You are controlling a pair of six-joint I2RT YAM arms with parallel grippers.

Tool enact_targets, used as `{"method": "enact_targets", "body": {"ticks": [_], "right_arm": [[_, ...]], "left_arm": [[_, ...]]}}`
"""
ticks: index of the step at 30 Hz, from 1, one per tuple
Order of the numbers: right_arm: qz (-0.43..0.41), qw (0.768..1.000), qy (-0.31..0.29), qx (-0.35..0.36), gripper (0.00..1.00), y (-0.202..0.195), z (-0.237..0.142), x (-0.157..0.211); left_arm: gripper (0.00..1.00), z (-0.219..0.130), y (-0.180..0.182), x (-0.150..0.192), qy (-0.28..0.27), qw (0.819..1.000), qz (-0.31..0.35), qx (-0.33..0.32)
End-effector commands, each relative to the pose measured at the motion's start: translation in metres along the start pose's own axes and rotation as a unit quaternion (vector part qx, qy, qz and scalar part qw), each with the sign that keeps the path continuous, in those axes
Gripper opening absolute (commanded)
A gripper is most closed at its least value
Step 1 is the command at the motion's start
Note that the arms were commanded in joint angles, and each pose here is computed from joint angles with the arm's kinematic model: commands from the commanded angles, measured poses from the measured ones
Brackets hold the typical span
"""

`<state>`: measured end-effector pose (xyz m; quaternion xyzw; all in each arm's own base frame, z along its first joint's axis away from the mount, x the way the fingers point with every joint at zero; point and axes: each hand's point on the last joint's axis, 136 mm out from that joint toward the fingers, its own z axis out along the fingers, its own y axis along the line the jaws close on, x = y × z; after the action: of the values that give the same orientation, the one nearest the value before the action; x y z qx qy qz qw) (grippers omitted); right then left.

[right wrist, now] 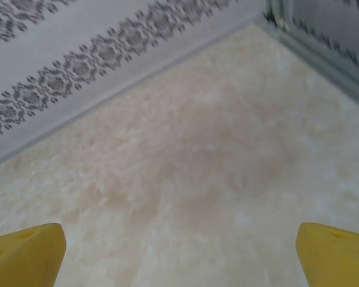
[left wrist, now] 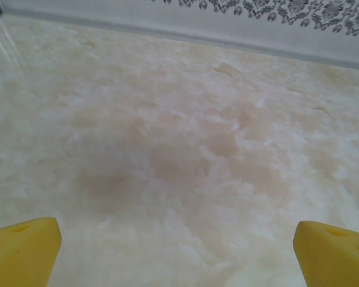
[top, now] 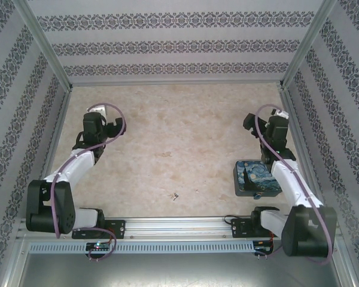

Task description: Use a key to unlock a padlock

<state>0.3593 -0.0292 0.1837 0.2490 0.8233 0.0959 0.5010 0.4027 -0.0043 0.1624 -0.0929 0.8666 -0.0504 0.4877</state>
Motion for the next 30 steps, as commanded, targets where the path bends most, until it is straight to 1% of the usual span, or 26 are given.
{"method": "enact_targets", "body": {"ticks": [1, 4, 7, 12, 15, 18, 21, 26, 30], "right_arm": [[0.082, 0.989, 0.091, 0.079, 0.98, -0.032, -0.028, 0.035], [0.105, 0.975, 0.12, 0.156, 0.98, -0.066, -0.05, 0.044], [0.136, 0.96, 0.132, 0.205, 0.98, -0.099, -0.066, 0.05], [0.209, 0.939, 0.137, 0.238, 0.98, -0.138, -0.084, 0.061], [0.223, 0.929, 0.153, 0.252, 0.98, -0.148, -0.089, 0.073], [0.225, 0.928, 0.17, 0.243, 0.98, -0.147, -0.088, 0.084], [0.235, 0.93, 0.188, 0.212, 0.98, -0.136, -0.082, 0.093], [0.227, 0.934, 0.219, 0.169, 0.96, -0.111, -0.077, 0.113], [0.227, 0.938, 0.234, 0.118, 0.94, -0.073, -0.073, 0.134]], "left_arm": [[1.0, -0.014, -0.022, 0.023, 0.089, 0.994, -0.064, 0.023], [1.0, -0.02, -0.056, 0.027, 0.115, 0.987, -0.086, 0.071], [1.0, -0.03, -0.095, 0.031, 0.119, 0.984, -0.073, 0.109], [1.0, -0.043, -0.152, 0.042, 0.137, 0.977, -0.052, 0.152], [1.0, -0.047, -0.179, 0.049, 0.152, 0.973, -0.039, 0.168], [1.0, -0.05, -0.202, 0.054, 0.163, 0.969, -0.022, 0.182], [1.0, -0.051, -0.213, 0.058, 0.172, 0.968, -0.013, 0.182], [1.0, -0.05, -0.216, 0.062, 0.183, 0.967, -0.02, 0.176], [1.0, -0.052, -0.214, 0.066, 0.19, 0.966, -0.03, 0.174]]}}
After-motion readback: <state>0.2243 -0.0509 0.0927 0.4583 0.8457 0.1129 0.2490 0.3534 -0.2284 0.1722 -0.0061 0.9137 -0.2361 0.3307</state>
